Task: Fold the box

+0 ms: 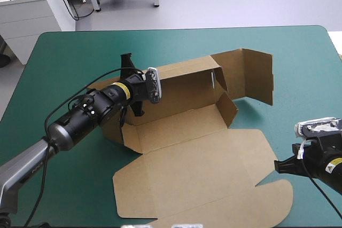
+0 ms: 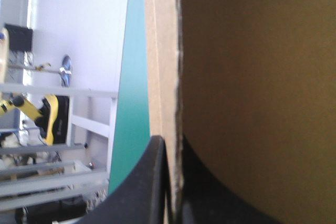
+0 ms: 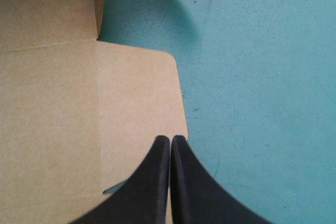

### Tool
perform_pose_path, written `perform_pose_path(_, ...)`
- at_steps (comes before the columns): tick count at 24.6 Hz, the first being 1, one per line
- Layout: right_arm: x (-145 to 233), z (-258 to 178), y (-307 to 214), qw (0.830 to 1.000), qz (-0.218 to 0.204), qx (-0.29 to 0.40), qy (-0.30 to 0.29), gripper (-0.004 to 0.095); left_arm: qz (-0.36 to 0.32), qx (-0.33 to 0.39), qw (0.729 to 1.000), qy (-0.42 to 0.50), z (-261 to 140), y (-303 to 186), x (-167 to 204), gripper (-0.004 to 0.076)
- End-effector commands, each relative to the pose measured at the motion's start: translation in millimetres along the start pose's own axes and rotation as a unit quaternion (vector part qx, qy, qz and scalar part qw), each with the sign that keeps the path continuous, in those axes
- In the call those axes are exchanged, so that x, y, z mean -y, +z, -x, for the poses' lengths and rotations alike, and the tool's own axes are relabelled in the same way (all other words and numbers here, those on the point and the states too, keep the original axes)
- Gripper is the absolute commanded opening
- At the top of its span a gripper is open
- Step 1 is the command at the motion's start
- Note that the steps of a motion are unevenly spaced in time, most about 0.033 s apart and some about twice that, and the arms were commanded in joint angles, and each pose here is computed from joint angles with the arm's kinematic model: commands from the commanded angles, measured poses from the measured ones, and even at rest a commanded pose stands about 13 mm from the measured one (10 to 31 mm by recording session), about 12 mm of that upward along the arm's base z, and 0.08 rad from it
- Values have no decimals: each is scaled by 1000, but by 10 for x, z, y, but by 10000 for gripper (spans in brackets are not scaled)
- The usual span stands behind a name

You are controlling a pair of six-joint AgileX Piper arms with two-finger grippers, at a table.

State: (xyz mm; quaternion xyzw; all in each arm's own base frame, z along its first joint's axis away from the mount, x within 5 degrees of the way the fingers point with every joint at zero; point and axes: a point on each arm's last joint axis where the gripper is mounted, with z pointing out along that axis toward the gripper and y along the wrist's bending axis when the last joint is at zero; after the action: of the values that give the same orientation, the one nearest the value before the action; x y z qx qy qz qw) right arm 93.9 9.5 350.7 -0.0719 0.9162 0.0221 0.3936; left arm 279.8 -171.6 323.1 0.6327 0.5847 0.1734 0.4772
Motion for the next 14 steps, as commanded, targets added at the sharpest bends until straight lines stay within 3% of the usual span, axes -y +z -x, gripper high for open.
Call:
perform_pose_path(1, 8, 104, -59, 999, -4, 41, 7, -13, 52, 63, 997, 14, 110, -178, 19, -8)
perform_pose_path(14, 7, 107, -59, 999, -3, 43, 26, -13, 93, 105, 988, 57, 203, -622, 56, -8)
